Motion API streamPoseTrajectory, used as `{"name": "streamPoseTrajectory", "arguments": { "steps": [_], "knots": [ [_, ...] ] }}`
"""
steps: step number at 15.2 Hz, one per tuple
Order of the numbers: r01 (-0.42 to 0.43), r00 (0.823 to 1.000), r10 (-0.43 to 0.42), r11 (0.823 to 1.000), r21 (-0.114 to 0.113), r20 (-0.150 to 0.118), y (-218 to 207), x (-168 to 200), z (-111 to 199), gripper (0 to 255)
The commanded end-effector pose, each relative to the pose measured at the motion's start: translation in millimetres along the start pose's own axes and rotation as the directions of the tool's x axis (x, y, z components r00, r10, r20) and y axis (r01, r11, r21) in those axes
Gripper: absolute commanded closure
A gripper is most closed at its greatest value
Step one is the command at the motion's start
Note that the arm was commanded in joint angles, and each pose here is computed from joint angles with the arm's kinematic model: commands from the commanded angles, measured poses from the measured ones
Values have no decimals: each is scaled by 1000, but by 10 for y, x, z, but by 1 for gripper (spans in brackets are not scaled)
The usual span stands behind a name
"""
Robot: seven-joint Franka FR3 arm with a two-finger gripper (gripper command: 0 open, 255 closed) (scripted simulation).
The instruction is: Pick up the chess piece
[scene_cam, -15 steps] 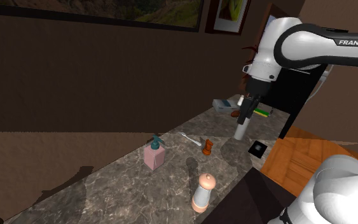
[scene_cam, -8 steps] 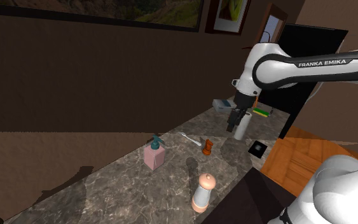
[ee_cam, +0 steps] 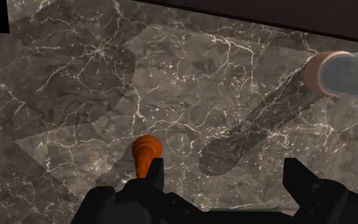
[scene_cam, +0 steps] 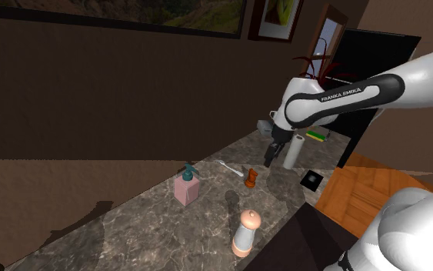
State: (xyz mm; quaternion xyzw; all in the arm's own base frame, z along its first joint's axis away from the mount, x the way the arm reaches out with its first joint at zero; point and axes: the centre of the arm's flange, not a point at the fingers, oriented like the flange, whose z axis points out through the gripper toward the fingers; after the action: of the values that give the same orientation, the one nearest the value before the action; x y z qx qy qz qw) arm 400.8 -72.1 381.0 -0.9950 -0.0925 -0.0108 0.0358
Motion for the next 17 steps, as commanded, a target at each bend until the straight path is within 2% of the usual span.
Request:
{"name": "streamPoseTrajectory", "arguments": {
  "steps": [1, 12, 17],
  "knots": [
    [9, 1000, -10, 1000, -10, -9, 133, 124, 214, 0],
    [57, 997, -59, 997, -49, -40, 827, 701, 1289, 0],
    [60, 997, -62, 997, -51, -42, 884, 732, 1563, 0]
  ]
}}
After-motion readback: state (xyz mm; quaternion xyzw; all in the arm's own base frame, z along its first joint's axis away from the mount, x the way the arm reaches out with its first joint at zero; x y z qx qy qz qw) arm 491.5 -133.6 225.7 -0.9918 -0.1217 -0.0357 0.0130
